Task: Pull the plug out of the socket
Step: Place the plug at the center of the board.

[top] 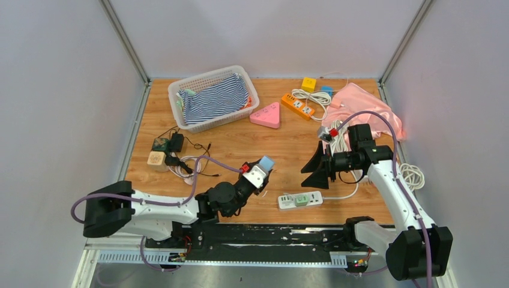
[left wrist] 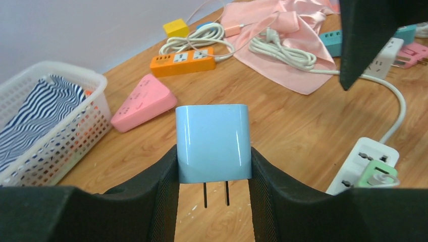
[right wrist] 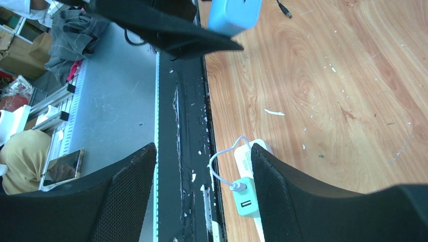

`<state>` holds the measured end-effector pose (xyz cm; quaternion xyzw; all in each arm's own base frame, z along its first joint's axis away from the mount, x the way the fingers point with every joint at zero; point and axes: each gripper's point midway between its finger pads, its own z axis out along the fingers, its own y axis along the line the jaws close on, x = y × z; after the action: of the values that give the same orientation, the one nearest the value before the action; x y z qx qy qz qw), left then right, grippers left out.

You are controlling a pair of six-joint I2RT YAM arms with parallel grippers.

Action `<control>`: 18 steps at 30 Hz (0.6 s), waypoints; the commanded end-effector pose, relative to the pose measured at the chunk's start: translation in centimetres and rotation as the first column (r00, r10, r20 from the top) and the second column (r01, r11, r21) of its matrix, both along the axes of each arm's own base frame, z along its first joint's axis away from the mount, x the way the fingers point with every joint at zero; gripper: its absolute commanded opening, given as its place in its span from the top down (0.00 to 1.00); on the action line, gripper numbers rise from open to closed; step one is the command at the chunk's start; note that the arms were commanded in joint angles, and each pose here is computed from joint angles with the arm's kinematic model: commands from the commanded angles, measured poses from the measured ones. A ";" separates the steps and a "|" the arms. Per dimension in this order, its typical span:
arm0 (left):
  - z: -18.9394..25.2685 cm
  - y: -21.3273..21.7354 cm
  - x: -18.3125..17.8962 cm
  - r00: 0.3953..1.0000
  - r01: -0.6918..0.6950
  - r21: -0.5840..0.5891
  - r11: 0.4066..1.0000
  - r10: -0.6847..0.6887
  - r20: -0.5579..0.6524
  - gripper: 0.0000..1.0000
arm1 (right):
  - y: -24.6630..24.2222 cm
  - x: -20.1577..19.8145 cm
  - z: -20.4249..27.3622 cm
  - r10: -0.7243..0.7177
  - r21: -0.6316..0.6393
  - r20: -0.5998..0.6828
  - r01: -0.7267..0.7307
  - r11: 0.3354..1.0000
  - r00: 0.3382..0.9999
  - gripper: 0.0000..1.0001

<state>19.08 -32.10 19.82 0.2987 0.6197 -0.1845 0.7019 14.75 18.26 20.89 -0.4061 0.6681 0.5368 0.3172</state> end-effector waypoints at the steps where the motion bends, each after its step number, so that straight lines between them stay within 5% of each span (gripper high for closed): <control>1: -0.5 1.5 1.1 0.996 -0.019 -0.013 1.000 0.018 -0.091 1.00 | -0.3 0.1 -0.6 -0.014 -0.027 0.016 0.014 1.000 1.000 0.30; 18: -1.0 2.8 5.4 0.966 -0.060 -0.090 0.994 0.035 -0.256 1.00 | -2.3 3.5 -4.7 -0.134 -0.240 0.080 0.150 0.959 0.988 0.35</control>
<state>23.22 -28.78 18.19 0.2465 0.6897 -0.2082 0.6482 16.86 17.02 17.99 -0.4179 0.7147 0.4587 0.3228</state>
